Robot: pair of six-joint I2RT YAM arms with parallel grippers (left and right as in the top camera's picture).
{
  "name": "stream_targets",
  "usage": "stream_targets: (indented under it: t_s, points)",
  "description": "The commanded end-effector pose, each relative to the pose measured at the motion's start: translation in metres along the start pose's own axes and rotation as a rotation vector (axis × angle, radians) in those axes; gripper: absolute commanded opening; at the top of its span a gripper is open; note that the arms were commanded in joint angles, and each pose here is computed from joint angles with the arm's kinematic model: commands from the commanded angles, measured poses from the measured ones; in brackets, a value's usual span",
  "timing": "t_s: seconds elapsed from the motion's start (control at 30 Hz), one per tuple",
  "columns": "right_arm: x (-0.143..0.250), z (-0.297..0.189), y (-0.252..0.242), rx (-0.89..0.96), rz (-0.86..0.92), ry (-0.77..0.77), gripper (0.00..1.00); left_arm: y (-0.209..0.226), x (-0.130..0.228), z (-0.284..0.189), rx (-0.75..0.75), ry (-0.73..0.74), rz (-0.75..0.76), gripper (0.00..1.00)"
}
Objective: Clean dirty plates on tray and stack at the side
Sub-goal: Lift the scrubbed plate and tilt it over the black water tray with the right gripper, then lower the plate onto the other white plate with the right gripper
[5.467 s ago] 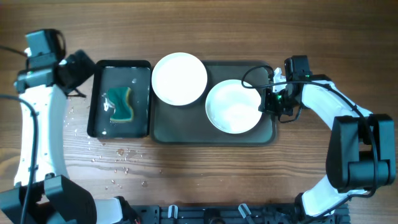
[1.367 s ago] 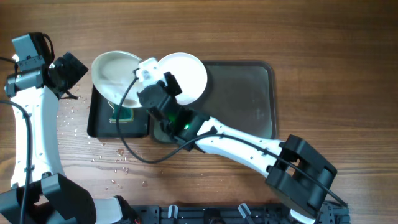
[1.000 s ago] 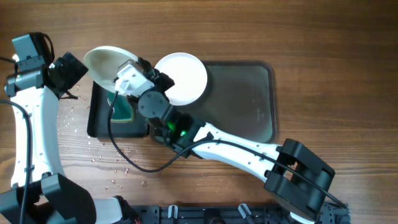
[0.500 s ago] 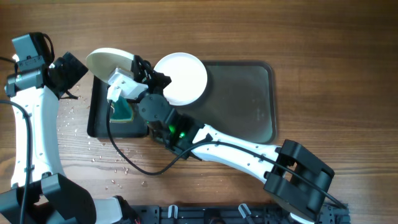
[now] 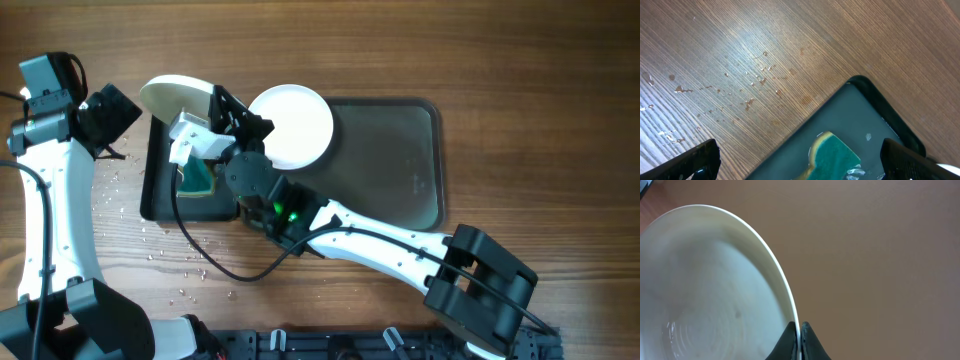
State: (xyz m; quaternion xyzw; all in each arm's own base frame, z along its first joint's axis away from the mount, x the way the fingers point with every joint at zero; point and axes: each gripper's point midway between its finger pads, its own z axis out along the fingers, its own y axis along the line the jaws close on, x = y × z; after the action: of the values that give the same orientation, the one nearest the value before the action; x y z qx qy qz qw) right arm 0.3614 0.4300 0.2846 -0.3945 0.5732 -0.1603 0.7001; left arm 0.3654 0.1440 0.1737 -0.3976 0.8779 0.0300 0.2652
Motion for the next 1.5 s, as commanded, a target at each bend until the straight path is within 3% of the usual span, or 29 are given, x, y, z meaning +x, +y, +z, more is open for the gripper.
stream_targets:
  t_s: [0.0,0.23,0.37,0.57,0.77,0.9,1.17,1.47]
  points:
    - [-0.004,0.001,-0.005,0.025,0.041,0.002,0.04,0.0,-0.003,-0.001,0.003,-0.006,-0.013,1.0]
    - [0.002,0.004,-0.008,0.028,0.037,0.016,0.04,0.0,-0.003,-0.001,0.003,-0.006,-0.013,1.0]
    - [0.022,0.014,-0.016,0.041,0.148,0.059,0.04,0.0,-0.003,-0.001,0.003,-0.006,-0.013,1.0]
    - [0.079,0.033,-0.002,-0.073,0.416,0.195,0.04,0.0,-0.003,-0.001,0.003,-0.006,-0.013,1.0]
    - [0.127,0.047,0.013,-0.288,0.891,0.321,0.05,0.0,-0.003,-0.001,0.003,-0.006,-0.013,1.0]
    - [0.177,0.054,-0.006,-0.266,1.171,0.462,0.04,0.0,-0.003,-0.001,0.003,-0.006,-0.013,1.0]
    - [0.261,0.028,-0.011,-0.205,1.152,0.762,0.04,0.0,-0.003,-0.001,0.003,-0.006,-0.013,1.0]
    - [0.283,0.003,0.002,-0.228,1.115,0.91,0.04,0.0,-0.003,-0.001,0.003,-0.006,-0.013,1.0]
